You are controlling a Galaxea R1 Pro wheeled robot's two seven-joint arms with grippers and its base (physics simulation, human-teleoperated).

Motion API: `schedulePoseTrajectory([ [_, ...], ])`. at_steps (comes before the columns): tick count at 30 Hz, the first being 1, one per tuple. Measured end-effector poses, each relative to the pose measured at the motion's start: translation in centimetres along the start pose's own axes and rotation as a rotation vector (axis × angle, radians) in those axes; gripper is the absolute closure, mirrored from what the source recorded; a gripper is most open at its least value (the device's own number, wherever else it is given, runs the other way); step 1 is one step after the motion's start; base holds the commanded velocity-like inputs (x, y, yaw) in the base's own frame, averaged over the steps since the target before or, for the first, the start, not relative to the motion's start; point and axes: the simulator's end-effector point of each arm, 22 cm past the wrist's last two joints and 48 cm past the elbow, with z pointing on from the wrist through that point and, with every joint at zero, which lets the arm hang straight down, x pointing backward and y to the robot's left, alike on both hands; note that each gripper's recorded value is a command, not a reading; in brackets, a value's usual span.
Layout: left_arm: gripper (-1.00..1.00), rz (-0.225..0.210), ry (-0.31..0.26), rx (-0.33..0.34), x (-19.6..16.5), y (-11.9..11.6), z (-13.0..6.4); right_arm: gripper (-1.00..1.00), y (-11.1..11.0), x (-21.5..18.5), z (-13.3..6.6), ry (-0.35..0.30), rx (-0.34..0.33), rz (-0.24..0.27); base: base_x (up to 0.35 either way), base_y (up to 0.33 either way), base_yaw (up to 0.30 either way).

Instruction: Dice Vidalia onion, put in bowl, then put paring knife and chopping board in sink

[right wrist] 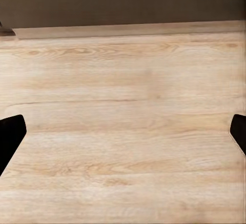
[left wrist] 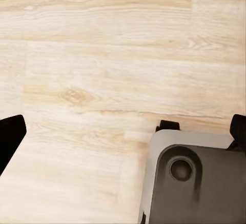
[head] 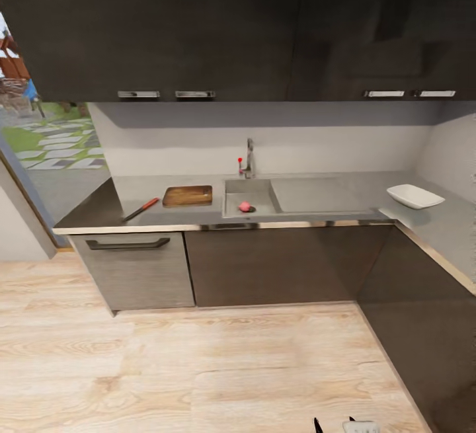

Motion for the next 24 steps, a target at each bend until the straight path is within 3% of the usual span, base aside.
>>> schedulePoseTrajectory([
  [10,-1.00,0.000,0.000,-0.001,0.03,0.05,-0.01,-1.00,-0.07,-0.04,0.00,-0.002,0.002,-0.001,0.010,-0.272,0.122],
  [24,-1.00,-0.002,0.006,-0.002,0.26,0.01,-0.03,-1.00,-0.34,-0.05,0.00,-0.001,0.006,-0.001,0.048,-0.074,0.063],
])
